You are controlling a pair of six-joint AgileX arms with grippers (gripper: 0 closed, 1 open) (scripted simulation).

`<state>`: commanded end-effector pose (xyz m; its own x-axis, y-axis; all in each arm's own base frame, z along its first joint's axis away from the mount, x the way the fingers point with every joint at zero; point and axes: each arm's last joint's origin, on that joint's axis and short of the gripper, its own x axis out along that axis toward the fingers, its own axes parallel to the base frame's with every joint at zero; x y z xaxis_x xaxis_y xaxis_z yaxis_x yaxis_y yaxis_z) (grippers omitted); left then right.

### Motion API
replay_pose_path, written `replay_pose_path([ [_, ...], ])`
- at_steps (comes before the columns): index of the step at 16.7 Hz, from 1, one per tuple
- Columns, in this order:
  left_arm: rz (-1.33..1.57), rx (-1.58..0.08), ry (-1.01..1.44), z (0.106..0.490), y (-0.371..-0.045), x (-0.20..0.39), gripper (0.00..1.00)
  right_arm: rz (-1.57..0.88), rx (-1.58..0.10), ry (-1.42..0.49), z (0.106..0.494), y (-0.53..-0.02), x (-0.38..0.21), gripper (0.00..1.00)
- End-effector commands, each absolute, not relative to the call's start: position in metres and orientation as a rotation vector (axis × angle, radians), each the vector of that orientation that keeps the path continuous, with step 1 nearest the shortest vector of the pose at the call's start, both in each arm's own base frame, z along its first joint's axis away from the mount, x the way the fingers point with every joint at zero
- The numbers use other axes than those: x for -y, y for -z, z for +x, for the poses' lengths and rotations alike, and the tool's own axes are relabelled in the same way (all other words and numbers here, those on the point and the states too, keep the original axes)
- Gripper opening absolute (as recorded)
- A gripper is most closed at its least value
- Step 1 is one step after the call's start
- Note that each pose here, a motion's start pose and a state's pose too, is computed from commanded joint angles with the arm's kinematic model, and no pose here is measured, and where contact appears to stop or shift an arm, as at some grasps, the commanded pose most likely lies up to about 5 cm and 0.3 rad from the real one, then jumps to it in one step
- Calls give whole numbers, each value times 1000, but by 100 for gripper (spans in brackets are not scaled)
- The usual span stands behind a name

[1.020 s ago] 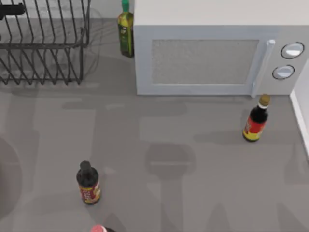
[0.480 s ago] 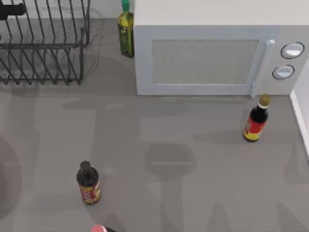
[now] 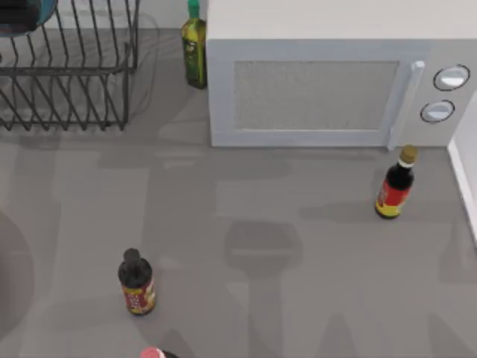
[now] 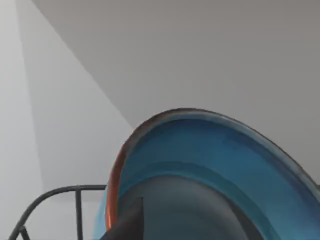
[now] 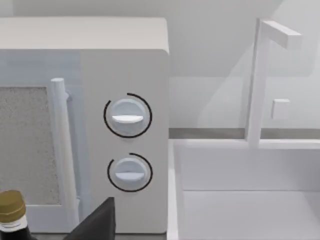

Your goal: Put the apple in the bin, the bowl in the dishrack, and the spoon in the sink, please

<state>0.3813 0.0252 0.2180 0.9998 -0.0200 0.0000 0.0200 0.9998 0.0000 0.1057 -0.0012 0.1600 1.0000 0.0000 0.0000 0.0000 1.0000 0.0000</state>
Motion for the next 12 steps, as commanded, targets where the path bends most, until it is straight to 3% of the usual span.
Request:
replay_pose_path([
  [8,0,0,18,381,-218,-26,100,0,0,0,106,-160,1,100],
  [12,2,-22,17,362,-226,-23,100,0,0,0,106,-160,1,100],
])
